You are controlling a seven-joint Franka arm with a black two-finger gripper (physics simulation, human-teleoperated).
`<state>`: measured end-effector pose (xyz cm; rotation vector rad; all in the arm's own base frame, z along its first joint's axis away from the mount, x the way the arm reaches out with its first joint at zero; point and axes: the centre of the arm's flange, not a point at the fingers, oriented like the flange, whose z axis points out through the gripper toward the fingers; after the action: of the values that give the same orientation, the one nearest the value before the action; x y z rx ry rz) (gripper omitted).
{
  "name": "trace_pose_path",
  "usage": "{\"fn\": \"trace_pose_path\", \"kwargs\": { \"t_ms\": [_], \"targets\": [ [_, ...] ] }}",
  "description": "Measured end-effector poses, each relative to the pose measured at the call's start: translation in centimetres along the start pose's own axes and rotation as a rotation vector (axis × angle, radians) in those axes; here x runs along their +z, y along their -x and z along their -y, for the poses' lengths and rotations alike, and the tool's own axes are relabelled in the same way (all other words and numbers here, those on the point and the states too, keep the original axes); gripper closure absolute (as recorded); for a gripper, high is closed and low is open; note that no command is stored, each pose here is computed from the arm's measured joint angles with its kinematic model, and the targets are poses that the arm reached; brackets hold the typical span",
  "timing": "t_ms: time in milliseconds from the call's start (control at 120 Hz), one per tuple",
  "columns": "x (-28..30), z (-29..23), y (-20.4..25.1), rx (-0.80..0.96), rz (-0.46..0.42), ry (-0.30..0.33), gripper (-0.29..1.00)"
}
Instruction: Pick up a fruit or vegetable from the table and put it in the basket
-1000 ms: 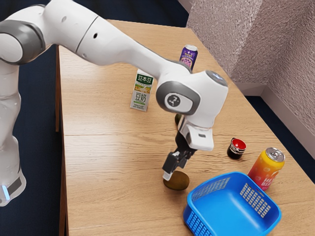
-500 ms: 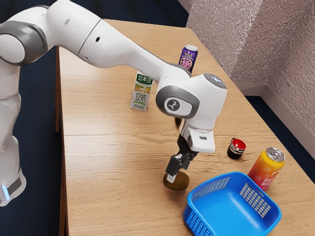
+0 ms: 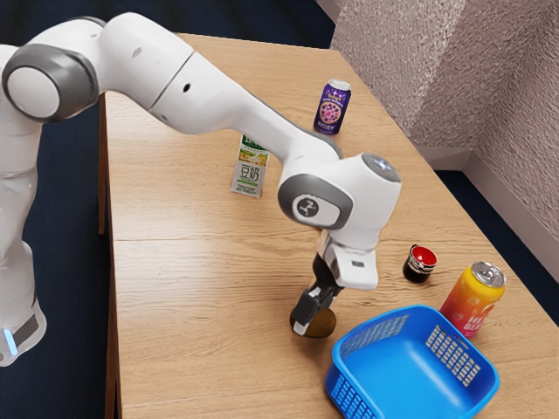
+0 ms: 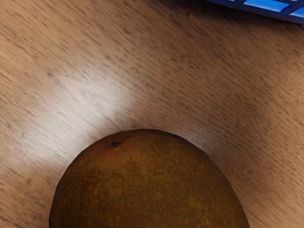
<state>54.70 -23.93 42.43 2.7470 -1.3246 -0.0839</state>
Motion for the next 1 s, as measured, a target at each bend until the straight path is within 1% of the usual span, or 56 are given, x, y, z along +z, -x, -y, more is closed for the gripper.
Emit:
{"fn": "trace_pose_path", "kwargs": {
  "t_ms": [167,333,383,433,500,550,583,617,658,692,733,808,908,1000],
  "targets": [
    [0.8,0.1,0.0,-0.005,0.001,0.001,0.0],
    [1.2,0.4,-0.1,0.0,0.001,-0.019,0.33],
    [1.2,0.4,-0.1,0.0,-0.002,-0.025,0.39],
    [0.6,0.4,-0.1,0.001,-0.011,-0.037,0.42],
    [-5.1,0.3,-0.1,0.003,-0.067,-0.102,0.45],
    [-12.1,0.5,-0.5,0.005,-0.134,-0.17,0.46],
    [-16.1,0.6,-0.2,0.002,-0.164,-0.207,0.44],
    [-19.0,0.6,0.2,-0.002,-0.18,-0.23,0.43],
    [-21.8,0.1,0.1,0.007,-0.198,-0.244,0.42],
    [-23.3,-1.3,-0.9,0.039,-0.213,-0.24,0.42],
    [-23.8,-4.0,-3.0,0.104,-0.222,-0.218,0.42],
    [-22.1,-7.5,-6.2,0.195,-0.206,-0.159,0.43],
    [-18.6,-7.9,-8.4,0.233,-0.17,-0.099,0.43],
    [-17.2,-7.8,-9.2,0.243,-0.16,-0.079,0.43]
  ]
}}
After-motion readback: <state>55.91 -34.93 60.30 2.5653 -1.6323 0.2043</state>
